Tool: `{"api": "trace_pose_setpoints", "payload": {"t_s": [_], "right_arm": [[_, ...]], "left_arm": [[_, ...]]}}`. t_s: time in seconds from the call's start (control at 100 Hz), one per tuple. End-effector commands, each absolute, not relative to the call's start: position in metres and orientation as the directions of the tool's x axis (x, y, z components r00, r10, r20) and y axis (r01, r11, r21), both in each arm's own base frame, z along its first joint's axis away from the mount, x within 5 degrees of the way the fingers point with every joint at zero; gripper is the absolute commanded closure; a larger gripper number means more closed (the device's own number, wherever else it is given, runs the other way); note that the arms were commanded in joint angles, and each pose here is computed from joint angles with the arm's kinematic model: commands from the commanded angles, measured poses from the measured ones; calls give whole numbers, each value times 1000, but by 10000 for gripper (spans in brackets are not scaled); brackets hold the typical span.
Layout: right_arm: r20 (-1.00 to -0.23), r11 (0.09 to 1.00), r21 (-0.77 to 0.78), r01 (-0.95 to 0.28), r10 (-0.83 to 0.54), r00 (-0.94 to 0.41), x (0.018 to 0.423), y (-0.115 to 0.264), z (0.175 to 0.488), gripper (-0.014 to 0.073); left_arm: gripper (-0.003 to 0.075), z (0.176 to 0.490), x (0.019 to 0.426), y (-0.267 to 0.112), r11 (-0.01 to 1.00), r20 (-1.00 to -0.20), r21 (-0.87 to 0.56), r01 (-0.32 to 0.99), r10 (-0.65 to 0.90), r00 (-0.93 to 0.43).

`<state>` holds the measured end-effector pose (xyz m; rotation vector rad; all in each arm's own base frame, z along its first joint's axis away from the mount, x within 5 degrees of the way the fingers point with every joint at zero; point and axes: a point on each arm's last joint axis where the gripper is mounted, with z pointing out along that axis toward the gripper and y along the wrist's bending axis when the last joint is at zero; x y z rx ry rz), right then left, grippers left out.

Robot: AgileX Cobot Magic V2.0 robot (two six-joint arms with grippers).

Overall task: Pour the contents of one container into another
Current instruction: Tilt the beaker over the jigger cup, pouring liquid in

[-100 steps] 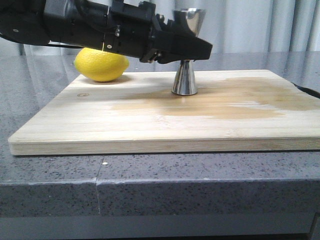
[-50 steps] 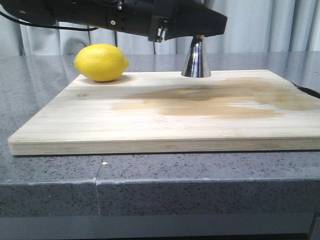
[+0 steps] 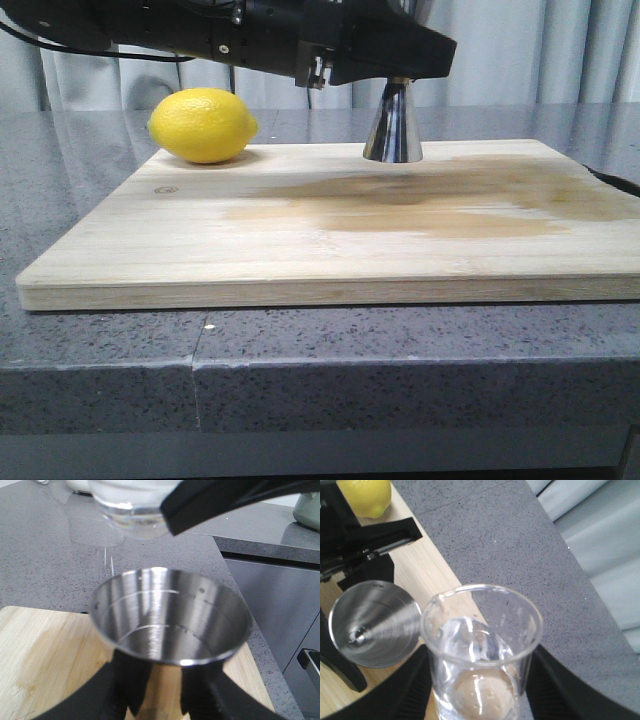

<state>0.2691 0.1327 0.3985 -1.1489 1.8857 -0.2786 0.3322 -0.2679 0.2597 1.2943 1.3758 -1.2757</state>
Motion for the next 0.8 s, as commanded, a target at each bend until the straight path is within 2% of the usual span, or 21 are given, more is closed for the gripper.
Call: {"api": "trace_pose_setpoints", "payload": {"t_s": [0.0, 0.47, 0.79], "right_arm": [[-569, 508, -666, -545, -819, -68, 266, 130, 423, 302], [-376, 278, -787, -551, -924, 70, 268, 131, 420, 307], [-328, 222, -809, -545, -939, 104, 268, 131, 420, 308]], "left_arm": [[500, 297, 323, -269, -93, -997, -78, 993, 22, -77], [500, 297, 323, -269, -92, -997, -80, 993, 19, -78], [500, 298, 324, -269, -90, -997, -81, 993, 15, -80]]}}
